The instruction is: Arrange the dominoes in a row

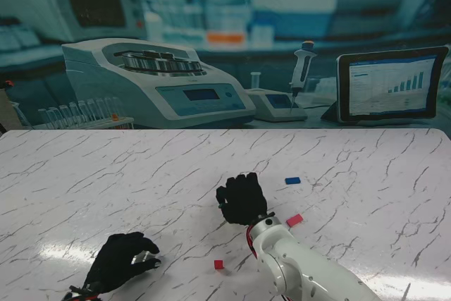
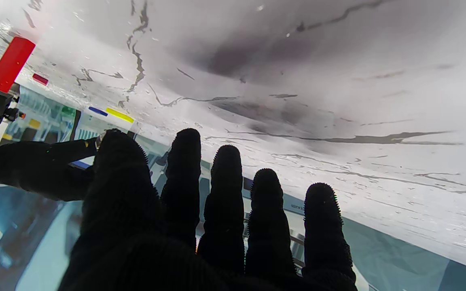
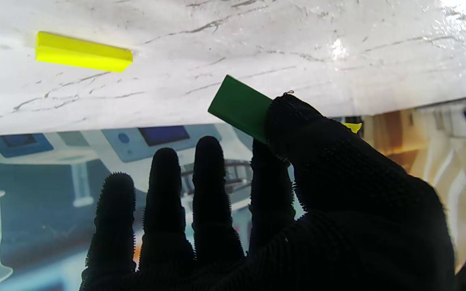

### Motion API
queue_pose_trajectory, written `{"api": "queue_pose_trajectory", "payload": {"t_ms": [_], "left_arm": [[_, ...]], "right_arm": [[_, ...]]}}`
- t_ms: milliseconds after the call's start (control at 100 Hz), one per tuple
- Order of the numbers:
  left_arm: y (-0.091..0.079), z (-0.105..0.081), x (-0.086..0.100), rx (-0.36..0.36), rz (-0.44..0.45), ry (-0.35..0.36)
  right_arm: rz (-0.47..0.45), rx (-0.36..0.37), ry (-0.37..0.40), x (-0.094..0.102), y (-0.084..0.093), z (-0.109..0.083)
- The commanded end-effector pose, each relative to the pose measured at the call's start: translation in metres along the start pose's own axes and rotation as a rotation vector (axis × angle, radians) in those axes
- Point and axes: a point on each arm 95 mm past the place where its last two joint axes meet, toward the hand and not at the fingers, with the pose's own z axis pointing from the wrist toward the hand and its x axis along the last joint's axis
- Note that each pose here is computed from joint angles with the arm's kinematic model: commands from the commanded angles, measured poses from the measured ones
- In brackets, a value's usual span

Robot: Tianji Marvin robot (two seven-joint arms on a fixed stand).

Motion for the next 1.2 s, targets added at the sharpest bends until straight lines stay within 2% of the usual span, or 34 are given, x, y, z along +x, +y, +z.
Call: {"api": "queue_pose_trajectory", "payload": {"t_ms": [0, 280, 670, 920, 1190], "left_arm": [[0.005, -0.002, 0.004, -0.015, -0.018, 0.025], [0.006, 0.000, 0.006, -0.017, -0.016, 0.033], [0.006, 0.002, 0.009, -0.018, -0.001, 0.046], [0.005, 0.002, 0.010, -0.016, 0.008, 0.055], [0.006, 0.003, 0.010, -0.013, 0.013, 0.064]], "right_arm": [[0.019, -0.004, 0.012, 0.005, -0.002, -0.008], [0.054, -0.037, 0.025, 0.001, 0.003, -0.030], [0.115, -0.090, 0.030, -0.002, -0.002, -0.058], [0.169, -0.105, 0.038, 0.000, -0.004, -0.065], [0.237, -0.095, 0.088, 0.008, -0.001, -0.070]]}}
